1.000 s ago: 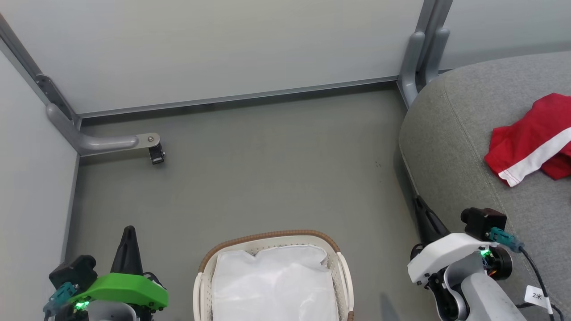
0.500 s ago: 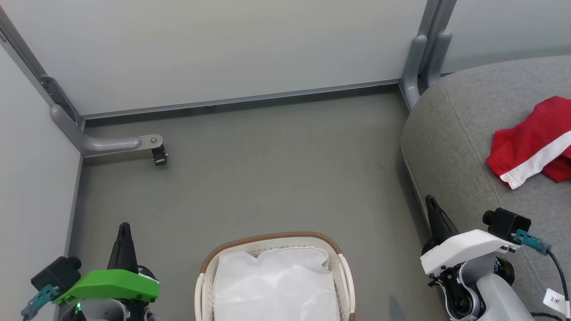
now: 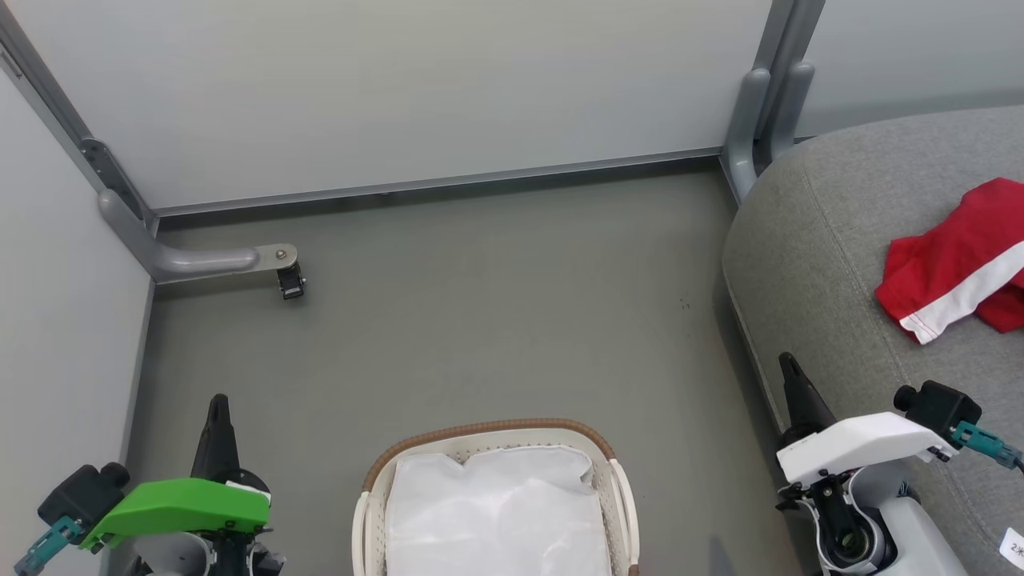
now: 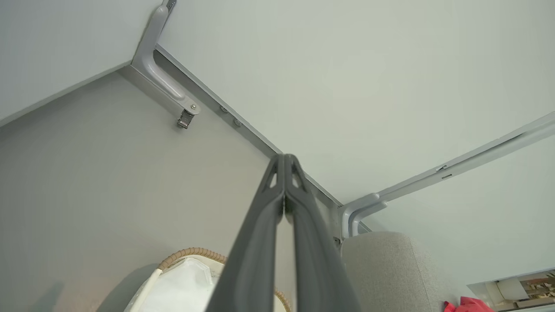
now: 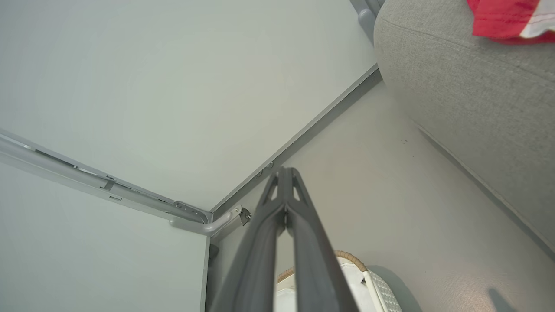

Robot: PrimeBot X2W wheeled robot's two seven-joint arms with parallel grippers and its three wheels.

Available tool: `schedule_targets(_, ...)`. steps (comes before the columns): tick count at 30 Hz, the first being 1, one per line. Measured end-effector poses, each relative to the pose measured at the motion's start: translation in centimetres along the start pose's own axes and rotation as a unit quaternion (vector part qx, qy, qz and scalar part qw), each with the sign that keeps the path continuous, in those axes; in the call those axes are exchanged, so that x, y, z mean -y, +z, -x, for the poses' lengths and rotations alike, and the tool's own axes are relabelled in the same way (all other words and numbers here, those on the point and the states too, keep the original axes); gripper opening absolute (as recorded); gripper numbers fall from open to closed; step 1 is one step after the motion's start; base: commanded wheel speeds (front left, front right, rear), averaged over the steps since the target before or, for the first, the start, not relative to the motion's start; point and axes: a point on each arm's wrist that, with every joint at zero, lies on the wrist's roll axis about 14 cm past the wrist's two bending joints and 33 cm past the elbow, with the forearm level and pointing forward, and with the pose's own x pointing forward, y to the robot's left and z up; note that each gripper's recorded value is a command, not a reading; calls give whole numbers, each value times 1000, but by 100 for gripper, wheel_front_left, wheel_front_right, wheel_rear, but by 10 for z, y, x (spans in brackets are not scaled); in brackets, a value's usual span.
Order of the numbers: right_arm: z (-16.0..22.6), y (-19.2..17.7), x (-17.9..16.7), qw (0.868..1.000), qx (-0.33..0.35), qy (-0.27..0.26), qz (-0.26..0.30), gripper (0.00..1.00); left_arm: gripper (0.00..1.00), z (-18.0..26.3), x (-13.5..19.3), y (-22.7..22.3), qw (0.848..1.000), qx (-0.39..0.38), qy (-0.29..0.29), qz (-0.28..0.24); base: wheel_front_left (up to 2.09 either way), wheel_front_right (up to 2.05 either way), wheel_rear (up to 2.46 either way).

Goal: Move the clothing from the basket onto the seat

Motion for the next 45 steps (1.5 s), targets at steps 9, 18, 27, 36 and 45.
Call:
schedule_targets(9, 2, 5, 2, 998, 5, -4, -57, 0, 0, 1, 3, 5, 998, 2, -3, 56, 0, 0, 0)
schedule_targets(18, 3, 10, 1, 994, 9, -2, -107, 0, 0, 1, 6, 9, 995, 4, -9, 103, 0, 0, 0)
schedule_targets(27, 5, 14, 2, 988, 13, 0, -153, 0, 0, 2, 10, 14, 989, 6, -16, 149, 0, 0, 0)
schedule_targets(36, 6, 19, 1, 981, 17, 5, -194, 0, 0, 3, 14, 18, 982, 7, -25, 188, 0, 0, 0)
schedule_targets(45, 7, 23, -1, 972, 20, 11, -233, 0, 0, 4, 17, 23, 974, 8, -33, 226, 0, 0, 0)
